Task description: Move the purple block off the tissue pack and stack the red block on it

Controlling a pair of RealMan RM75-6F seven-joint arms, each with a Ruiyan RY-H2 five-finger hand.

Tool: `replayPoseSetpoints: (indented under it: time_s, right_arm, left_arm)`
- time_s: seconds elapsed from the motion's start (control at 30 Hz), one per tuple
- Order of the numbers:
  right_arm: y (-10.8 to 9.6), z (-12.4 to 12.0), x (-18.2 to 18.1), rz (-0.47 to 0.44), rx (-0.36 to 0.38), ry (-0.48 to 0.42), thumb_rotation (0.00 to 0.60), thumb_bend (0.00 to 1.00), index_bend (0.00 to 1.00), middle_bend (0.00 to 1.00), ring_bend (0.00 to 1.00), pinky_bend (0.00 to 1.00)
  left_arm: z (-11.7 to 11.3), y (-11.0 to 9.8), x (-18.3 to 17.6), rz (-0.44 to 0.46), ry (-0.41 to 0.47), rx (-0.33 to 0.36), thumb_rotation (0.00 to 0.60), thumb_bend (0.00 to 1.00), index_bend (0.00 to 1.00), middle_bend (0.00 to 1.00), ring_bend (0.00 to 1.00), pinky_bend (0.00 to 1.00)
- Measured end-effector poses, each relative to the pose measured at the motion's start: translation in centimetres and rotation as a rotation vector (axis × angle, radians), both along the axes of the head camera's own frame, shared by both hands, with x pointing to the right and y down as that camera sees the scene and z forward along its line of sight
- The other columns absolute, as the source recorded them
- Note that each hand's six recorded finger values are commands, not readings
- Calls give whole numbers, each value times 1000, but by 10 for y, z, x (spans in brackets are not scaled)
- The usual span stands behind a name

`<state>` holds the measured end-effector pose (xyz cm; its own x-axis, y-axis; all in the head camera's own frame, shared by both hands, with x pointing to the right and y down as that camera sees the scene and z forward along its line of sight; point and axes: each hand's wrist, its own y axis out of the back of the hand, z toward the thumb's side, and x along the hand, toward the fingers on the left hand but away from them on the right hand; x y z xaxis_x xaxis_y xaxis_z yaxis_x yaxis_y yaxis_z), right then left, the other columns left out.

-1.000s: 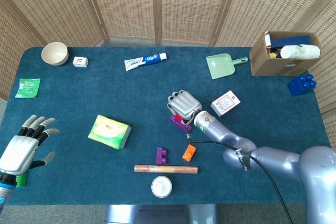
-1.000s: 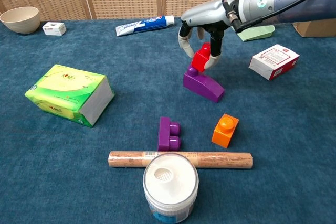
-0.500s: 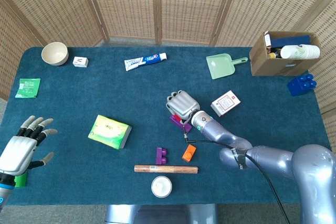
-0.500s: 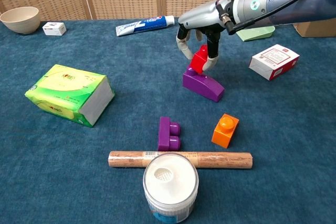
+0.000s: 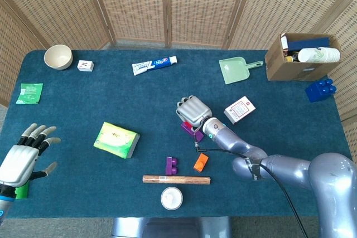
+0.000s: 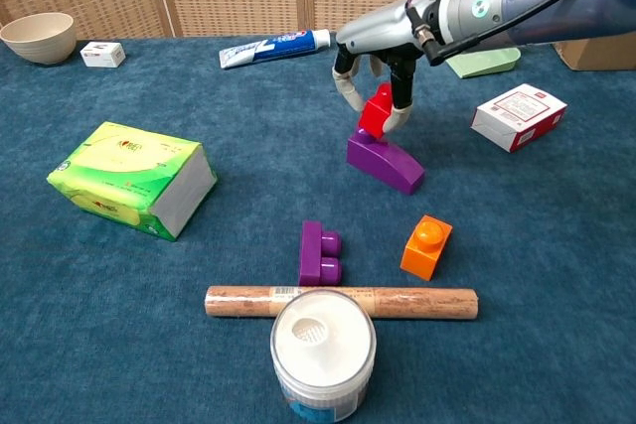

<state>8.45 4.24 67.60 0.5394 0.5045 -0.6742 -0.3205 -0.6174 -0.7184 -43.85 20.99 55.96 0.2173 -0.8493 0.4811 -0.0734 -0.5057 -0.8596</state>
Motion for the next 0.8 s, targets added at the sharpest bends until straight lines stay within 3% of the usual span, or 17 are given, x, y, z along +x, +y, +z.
replayPoseSetpoints:
  time_s: [0.8]
  right_arm:
    - [0,5,-7,-5,-2,19,600,219,628,273,193,293]
  left_arm:
    - [4,4,-8,-17,1,-13,600,329,280,149,106,0]
